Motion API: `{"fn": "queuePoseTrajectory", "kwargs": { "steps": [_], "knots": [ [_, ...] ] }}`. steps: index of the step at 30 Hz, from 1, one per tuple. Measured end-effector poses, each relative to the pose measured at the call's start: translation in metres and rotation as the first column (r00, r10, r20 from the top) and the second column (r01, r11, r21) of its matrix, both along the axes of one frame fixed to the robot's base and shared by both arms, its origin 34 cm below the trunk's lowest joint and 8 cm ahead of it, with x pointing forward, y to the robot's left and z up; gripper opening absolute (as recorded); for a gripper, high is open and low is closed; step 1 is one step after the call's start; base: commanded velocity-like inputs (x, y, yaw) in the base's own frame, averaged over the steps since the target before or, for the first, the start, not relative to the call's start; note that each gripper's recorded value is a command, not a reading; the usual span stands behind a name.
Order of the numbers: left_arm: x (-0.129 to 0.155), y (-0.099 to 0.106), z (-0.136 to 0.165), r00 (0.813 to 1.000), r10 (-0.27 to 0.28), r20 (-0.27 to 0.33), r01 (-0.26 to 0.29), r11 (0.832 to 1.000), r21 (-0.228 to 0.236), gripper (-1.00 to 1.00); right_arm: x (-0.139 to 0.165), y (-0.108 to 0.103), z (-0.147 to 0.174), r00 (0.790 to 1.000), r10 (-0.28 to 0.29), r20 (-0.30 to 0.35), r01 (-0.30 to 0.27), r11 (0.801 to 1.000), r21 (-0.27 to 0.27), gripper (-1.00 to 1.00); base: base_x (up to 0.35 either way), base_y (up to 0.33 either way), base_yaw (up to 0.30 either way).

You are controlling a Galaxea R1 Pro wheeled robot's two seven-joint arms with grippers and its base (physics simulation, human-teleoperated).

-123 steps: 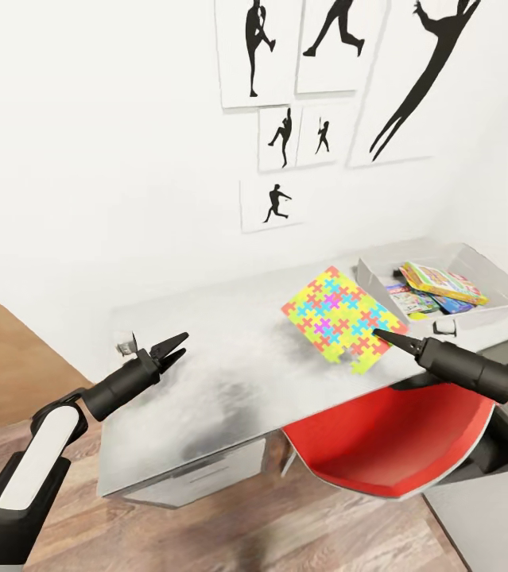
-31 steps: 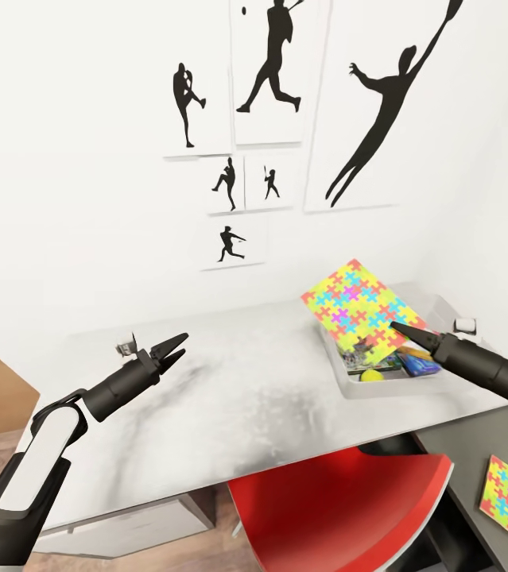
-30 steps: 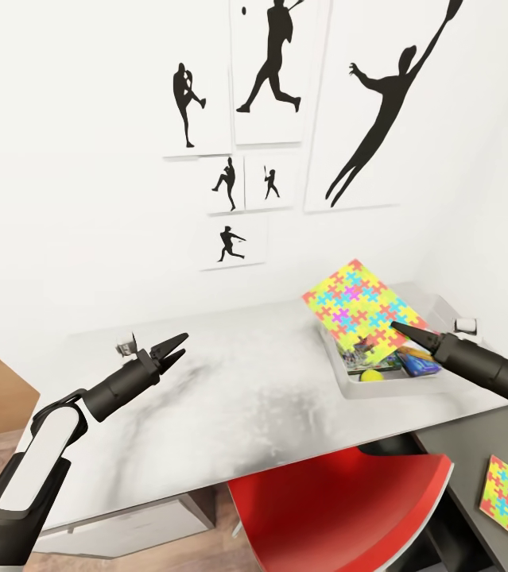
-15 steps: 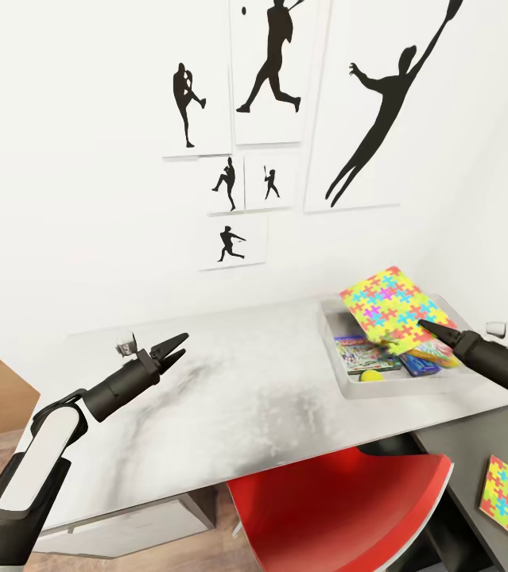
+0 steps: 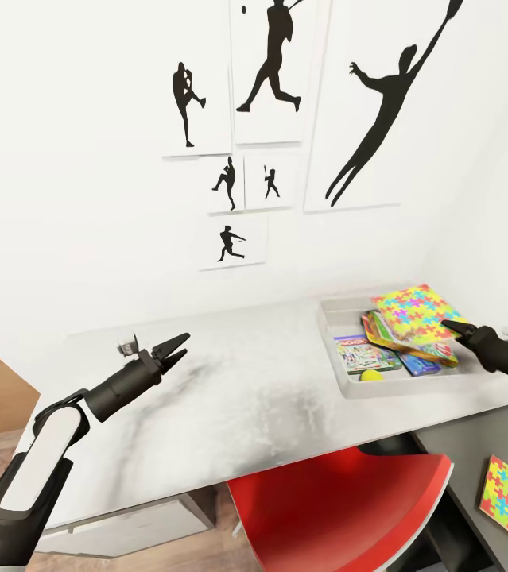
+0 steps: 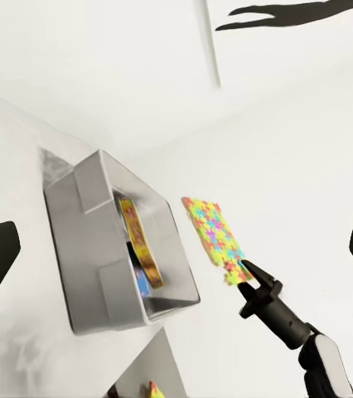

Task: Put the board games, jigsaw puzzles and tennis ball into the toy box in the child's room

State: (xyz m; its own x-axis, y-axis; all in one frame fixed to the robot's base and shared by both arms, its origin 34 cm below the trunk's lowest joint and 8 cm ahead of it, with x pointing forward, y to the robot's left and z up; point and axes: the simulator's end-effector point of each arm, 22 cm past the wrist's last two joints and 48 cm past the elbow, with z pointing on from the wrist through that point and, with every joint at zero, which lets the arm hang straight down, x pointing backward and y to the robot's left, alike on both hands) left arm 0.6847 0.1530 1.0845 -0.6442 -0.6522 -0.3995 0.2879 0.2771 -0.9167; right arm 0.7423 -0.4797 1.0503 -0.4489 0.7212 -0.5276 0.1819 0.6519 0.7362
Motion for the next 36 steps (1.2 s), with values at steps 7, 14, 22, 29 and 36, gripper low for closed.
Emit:
{"fn": "queuePoseTrajectory", "kwargs": {
  "steps": [7, 14, 22, 29, 36],
  "knots": [
    [0.0, -0.005, 0.002, 1.0, -0.002, 0.001, 0.002, 1.0, -0.013, 1.0, 0.003, -0.025, -0.007, 0.999, -0.031, -0.037, 0.032, 0.999, 0.024, -1.0, 0.0, 0.0, 0.0],
    [-0.001, -0.009, 0.014, 1.0, -0.007, 0.022, 0.007, 1.0, -0.02, 1.0, 0.002, -0.034, -0.007, 0.998, -0.041, -0.047, 0.042, 0.999, 0.024, -1.0, 0.0, 0.0, 0.0],
    [0.0, -0.024, 0.019, 1.0, -0.011, 0.014, 0.012, 0.999, -0.045, 1.0, 0.0, -0.037, -0.022, 0.996, -0.048, -0.08, 0.052, 0.998, 0.042, -1.0, 0.0, 0.0, 0.0],
    [0.002, -0.027, 0.017, 1.0, -0.011, 0.004, 0.011, 0.998, -0.061, 1.0, 0.015, -0.033, -0.038, 0.992, -0.049, -0.116, 0.064, 0.99, 0.123, -1.0, 0.0, 0.0, 0.0],
    [0.001, -0.026, 0.021, 1.0, -0.022, -0.011, 0.021, 0.991, -0.131, 1.0, 0.031, -0.019, -0.044, 0.991, -0.019, -0.13, 0.04, 0.985, 0.165, -1.0, 0.0, 0.0, 0.0]
  ]
}}
